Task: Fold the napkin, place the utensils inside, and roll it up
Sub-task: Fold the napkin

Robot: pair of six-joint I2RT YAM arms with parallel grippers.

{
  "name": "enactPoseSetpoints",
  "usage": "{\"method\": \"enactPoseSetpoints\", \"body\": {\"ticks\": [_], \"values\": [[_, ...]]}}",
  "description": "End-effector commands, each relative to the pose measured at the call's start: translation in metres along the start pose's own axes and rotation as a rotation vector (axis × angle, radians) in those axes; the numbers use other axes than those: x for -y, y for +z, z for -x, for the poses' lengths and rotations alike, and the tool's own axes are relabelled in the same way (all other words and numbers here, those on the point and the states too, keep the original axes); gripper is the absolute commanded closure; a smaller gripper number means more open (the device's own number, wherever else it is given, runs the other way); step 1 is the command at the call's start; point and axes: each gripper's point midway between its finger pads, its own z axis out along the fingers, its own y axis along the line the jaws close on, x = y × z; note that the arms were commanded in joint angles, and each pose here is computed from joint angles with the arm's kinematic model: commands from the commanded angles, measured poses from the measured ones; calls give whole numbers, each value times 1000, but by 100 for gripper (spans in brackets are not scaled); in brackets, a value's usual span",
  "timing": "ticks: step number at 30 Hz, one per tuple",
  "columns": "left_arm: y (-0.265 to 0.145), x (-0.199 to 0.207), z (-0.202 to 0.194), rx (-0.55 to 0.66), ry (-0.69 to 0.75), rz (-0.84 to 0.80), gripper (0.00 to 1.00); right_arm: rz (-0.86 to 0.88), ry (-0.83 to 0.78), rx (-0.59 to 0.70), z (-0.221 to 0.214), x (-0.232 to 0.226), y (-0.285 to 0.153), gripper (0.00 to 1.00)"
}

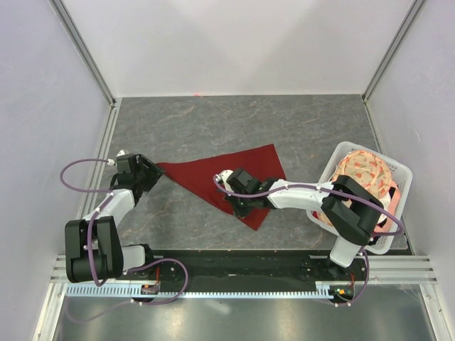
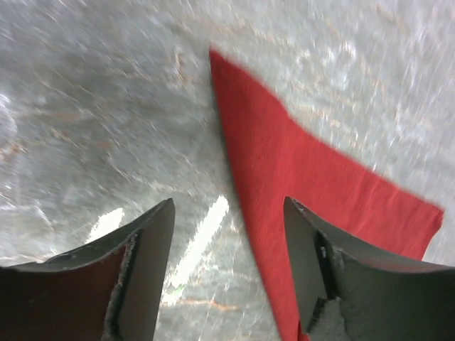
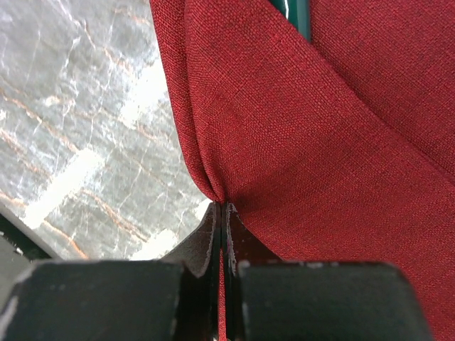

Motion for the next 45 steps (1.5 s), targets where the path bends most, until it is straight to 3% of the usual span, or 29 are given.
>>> {"method": "enactPoseSetpoints", "body": {"ticks": [1, 9, 24, 32, 45], "values": [[7, 7, 31, 106, -72, -38, 36, 24, 26, -59, -23, -4, -6, 100], [23, 3, 35, 83, -120, -65, 49, 31, 39, -58, -23, -6, -5, 100], [45, 4, 26, 35, -160, -102, 50, 38, 52, -82, -29, -7, 1, 100], [52, -1, 24, 27, -169, -80, 55, 42, 57, -87, -30, -9, 3, 100], [66, -16, 16, -10, -192, -17, 75, 44, 63, -82, -29, -10, 1, 100]]}}
